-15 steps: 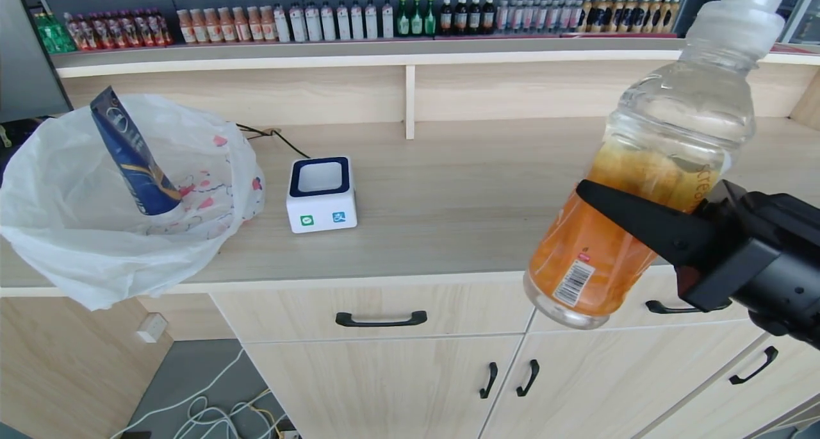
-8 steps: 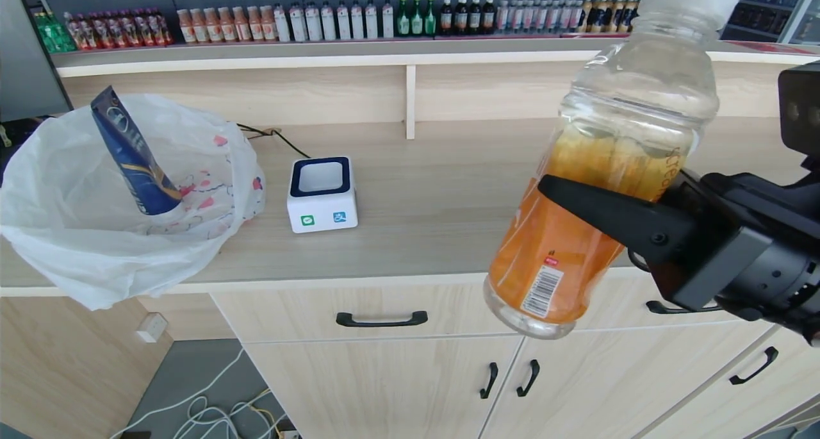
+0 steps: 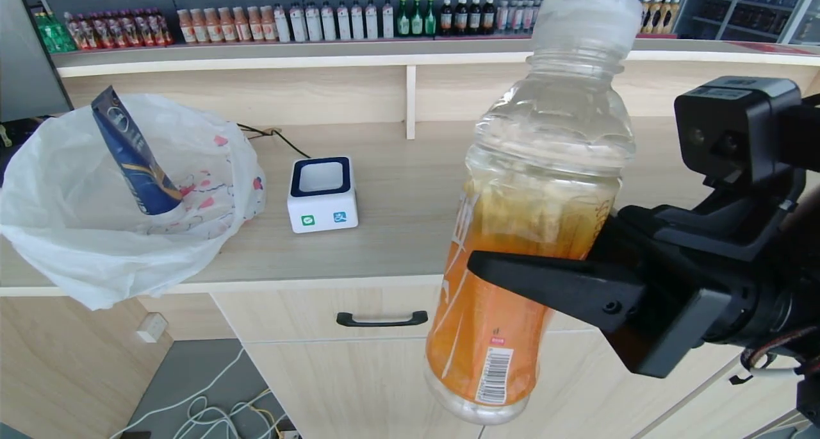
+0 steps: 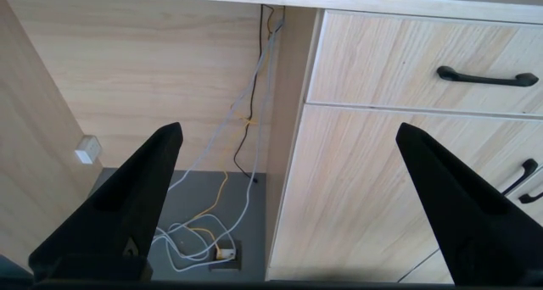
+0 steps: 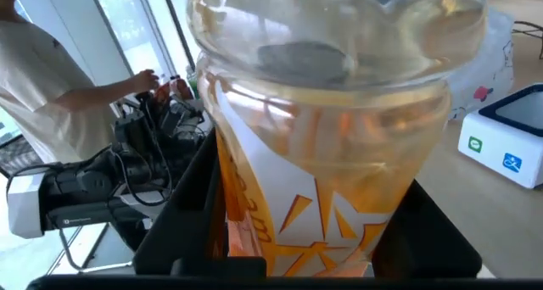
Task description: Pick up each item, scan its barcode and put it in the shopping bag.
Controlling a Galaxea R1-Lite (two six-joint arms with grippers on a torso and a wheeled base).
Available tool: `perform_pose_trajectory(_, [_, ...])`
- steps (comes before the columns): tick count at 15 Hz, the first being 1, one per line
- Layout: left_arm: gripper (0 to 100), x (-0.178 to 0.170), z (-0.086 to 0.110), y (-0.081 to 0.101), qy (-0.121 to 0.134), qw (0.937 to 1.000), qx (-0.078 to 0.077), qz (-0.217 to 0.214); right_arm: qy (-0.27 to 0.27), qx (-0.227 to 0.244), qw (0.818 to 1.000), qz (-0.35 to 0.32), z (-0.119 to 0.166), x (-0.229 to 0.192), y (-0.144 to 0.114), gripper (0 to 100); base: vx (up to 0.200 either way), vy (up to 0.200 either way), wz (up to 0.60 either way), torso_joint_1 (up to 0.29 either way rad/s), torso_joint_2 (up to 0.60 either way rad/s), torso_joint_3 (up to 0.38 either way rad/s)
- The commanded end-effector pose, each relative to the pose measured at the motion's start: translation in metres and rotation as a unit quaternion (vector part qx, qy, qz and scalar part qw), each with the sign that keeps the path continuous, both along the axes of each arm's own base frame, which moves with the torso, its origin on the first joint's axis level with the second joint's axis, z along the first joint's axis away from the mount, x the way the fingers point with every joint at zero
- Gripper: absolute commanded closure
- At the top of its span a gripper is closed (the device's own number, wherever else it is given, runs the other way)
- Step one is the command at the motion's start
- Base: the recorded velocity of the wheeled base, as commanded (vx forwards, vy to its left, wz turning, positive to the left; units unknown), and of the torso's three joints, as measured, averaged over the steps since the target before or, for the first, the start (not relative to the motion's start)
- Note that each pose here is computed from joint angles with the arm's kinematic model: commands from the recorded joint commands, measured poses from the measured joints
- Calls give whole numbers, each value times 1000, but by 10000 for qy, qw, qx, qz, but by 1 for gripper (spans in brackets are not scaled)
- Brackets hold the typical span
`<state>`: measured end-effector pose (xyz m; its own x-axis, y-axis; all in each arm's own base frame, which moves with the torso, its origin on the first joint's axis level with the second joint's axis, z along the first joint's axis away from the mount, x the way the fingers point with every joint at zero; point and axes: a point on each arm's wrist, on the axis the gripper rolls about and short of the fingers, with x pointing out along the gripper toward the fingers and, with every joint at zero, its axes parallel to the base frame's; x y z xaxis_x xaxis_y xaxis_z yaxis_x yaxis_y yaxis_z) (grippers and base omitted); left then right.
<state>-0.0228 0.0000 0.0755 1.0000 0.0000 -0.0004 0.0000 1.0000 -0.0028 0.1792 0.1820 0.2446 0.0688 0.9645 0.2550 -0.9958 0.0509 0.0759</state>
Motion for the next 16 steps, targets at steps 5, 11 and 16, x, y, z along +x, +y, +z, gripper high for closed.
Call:
perform_pose_trajectory(5, [0,0,0,0,-2,10000,-2,0,330,121,9984,444,10,1,15,100,0,0,0,0,0,0])
perform_pose_trajectory(11, [0,0,0,0,-2,10000,-2,0,715,460,9936,742,40,11,16,100,0,0,0,0,0,0])
perform_pose_trajectory(16, [0,0,0,0,-2,10000,-2,0,745,406,9934,778,37,10,16,100,0,0,0,0,0,0])
